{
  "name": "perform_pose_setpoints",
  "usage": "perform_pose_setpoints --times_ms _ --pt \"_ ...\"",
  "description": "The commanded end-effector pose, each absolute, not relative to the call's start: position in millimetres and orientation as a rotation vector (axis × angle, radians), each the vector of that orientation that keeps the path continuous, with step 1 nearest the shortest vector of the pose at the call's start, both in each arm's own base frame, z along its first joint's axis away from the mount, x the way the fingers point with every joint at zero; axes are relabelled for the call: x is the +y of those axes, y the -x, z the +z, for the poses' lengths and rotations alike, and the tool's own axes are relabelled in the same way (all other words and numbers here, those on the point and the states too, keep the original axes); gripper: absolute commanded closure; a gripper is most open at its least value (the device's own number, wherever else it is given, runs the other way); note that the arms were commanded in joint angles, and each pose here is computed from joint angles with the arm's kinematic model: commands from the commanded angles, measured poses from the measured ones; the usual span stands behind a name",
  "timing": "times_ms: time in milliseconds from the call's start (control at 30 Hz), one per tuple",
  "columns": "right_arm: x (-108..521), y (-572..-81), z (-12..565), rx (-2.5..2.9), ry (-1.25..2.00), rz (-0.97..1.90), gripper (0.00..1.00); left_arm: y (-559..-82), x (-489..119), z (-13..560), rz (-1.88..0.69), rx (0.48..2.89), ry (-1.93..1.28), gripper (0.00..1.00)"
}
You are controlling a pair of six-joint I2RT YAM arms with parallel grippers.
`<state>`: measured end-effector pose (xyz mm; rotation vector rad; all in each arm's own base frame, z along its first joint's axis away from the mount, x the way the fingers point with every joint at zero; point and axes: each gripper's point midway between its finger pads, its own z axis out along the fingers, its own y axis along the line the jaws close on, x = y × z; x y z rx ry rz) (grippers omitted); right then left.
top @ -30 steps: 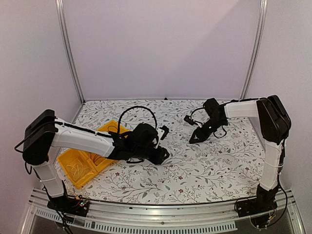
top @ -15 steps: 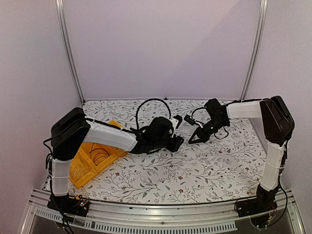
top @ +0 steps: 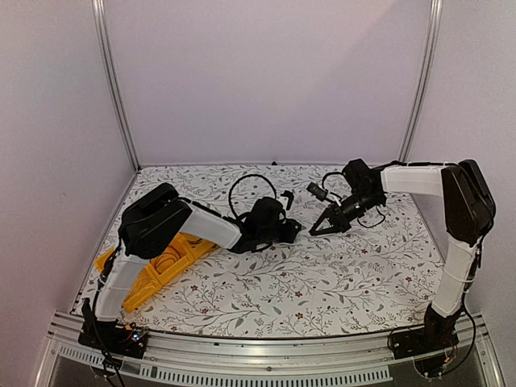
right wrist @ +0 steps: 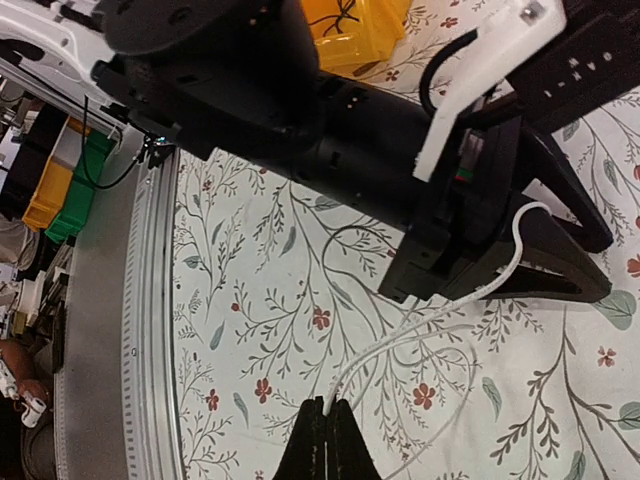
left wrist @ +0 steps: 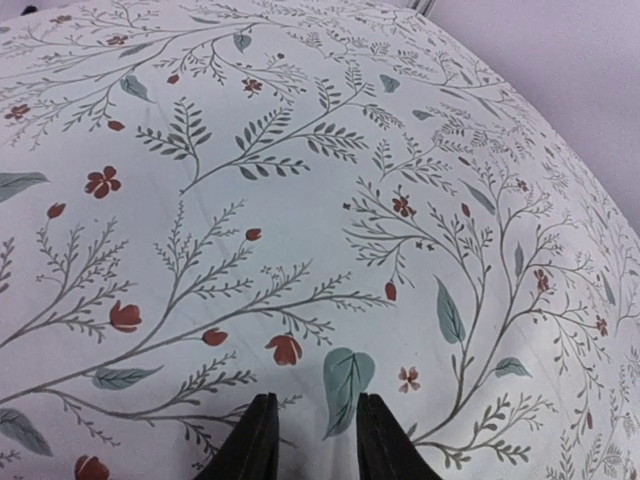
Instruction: Untangle the cables
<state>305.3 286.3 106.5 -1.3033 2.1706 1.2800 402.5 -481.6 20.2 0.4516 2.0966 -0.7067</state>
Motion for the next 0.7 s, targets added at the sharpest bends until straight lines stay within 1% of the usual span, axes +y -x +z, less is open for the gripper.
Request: perform_pose_setpoints --times_ms 0,67,133,233,300,500,533,567,600,633,667 --pt "287.6 -278.8 177.2 1.969 1.369 1.399 1.00 -413.2 -489.1 24.3 -0.808 2.039 -0.392 0.79" --pt "284.2 -271.2 199.8 1.912 1.401 1.360 1.00 -411.6 -488.7 20.4 -0.828 2.037 -0.400 0.93" --pt "279.1 -263.6 223.4 1.849 1.425 1.298 1.00 -409.6 -487.2 15.2 -0.832 2.044 -0.406 1.00" --pt "271.8 -253.7 246.9 1.798 1.432 1.218 1.00 -407.5 -481.4 12.4 -0.832 2.042 -0.394 1.00" --pt "267.9 -250.7 250.4 1.801 1.430 1.178 1.00 -406.0 -478.7 16.2 -0.840 2.027 -0.391 1.00" --pt "258.7 -258.6 219.8 1.924 1.425 1.066 1.00 -397.5 -459.3 36.1 -0.818 2.003 -0.367 1.00" --pt "257.4 -260.8 212.8 1.951 1.424 1.051 1.00 -396.4 -451.3 45.2 -0.802 1.998 -0.341 0.98" --pt "256.2 -262.0 206.0 1.973 1.425 1.038 1.00 -392.3 -443.3 42.3 -0.785 2.014 -0.326 0.90" --pt "254.6 -263.4 198.4 1.996 1.427 1.025 1.00 -392.1 -432.0 51.9 -0.757 2.009 -0.285 0.82" --pt "253.5 -264.5 192.0 2.013 1.429 1.015 1.00 -389.1 -421.9 53.9 -0.730 2.017 -0.259 0.76" --pt "252.2 -265.2 186.4 2.027 1.432 1.003 1.00 -384.0 -407.6 52.6 -0.698 2.029 -0.236 0.72"
